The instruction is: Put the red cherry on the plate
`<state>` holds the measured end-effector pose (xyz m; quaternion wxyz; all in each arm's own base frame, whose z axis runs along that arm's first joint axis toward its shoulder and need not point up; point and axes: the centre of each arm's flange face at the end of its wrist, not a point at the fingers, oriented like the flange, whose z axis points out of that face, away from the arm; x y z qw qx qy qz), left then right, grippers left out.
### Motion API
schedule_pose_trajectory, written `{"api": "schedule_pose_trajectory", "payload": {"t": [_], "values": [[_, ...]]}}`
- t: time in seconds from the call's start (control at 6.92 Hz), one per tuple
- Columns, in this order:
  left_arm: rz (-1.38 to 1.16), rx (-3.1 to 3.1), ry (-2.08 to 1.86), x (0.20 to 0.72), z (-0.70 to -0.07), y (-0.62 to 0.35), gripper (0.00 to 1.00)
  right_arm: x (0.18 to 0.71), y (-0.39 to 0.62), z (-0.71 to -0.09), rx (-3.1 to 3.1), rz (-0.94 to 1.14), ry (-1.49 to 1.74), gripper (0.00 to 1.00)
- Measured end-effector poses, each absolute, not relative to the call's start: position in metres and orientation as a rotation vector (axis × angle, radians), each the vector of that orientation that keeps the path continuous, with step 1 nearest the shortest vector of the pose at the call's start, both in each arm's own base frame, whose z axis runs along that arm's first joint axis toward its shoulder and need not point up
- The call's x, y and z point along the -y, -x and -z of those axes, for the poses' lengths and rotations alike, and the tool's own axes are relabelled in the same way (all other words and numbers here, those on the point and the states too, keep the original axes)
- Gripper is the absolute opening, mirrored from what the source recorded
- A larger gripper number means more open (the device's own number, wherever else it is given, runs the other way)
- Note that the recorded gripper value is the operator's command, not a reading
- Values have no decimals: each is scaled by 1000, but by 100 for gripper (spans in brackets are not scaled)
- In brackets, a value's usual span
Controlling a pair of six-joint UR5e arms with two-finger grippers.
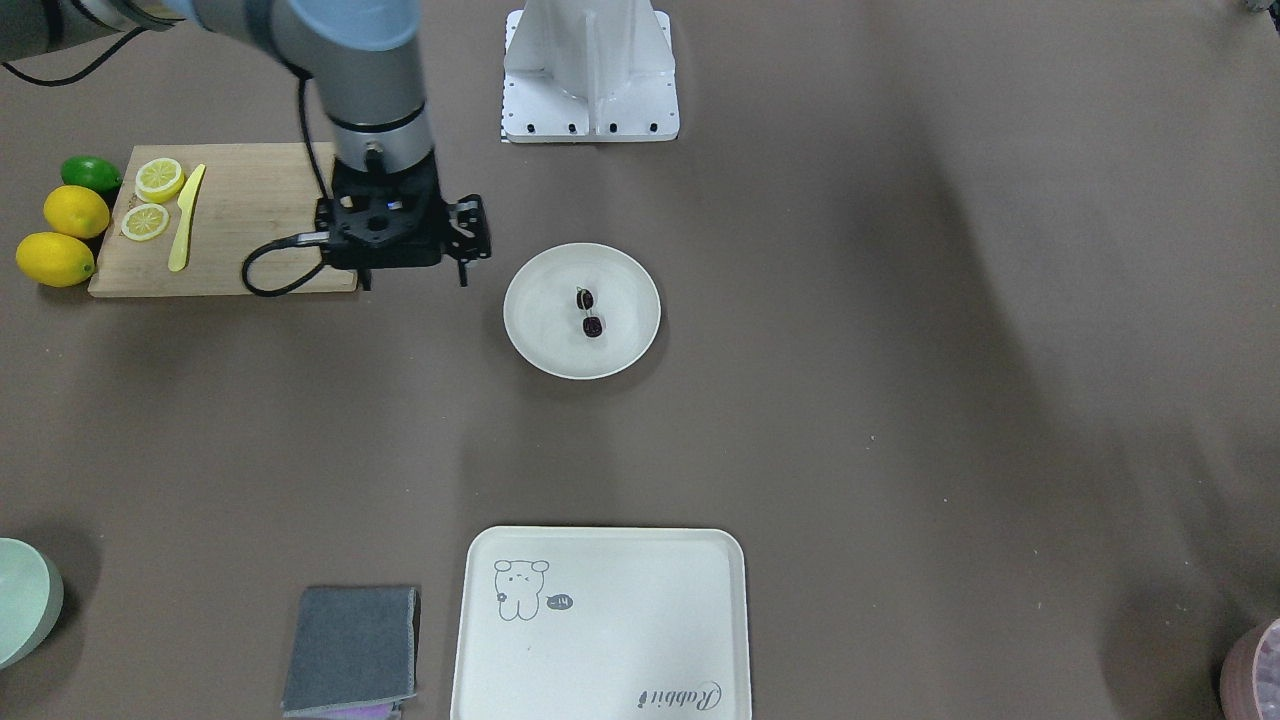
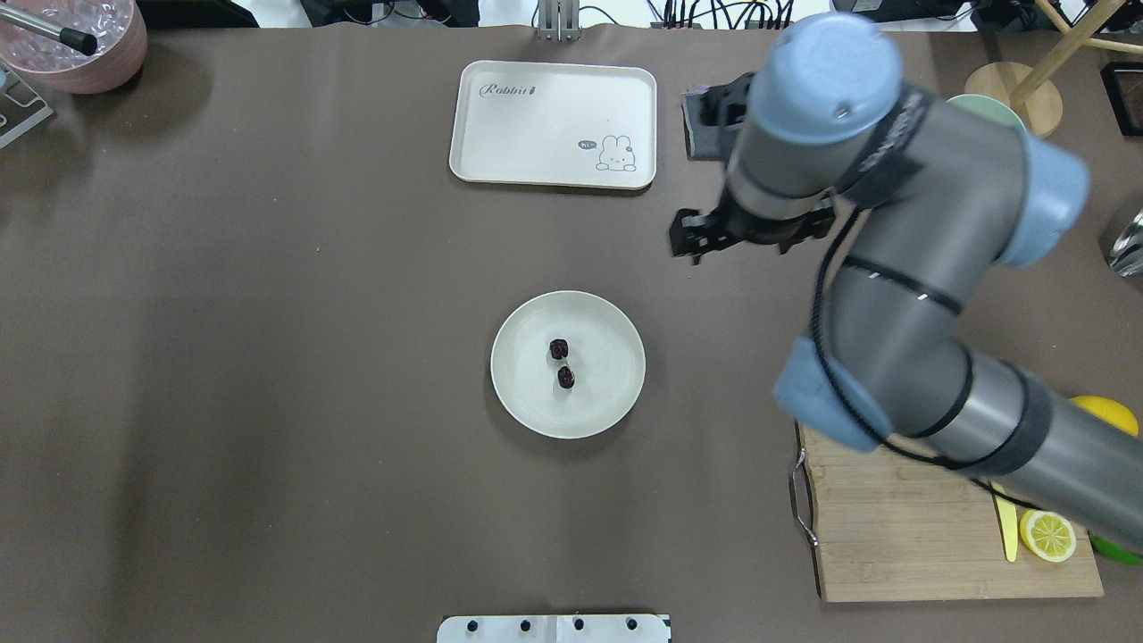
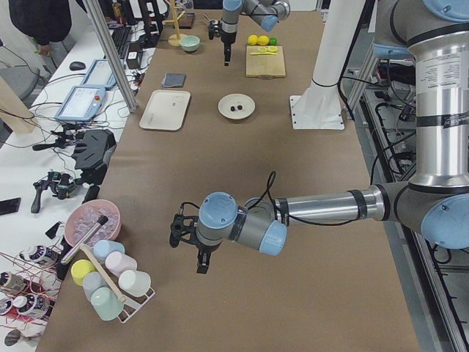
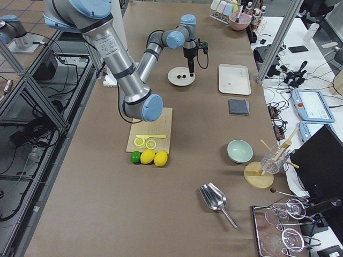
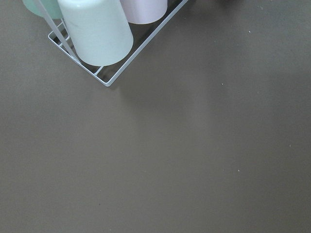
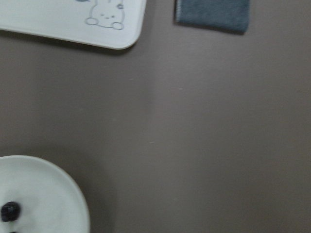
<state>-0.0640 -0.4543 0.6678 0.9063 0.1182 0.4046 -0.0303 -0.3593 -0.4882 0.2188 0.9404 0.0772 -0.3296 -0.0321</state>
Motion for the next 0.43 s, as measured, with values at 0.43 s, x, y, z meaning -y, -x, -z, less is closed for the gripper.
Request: {"api": "schedule_pose_trajectory", "payload": {"t": [0.43], "values": [[-13, -832, -259, 460, -671, 55, 98, 556, 172, -363, 620, 199, -108, 100]]}}
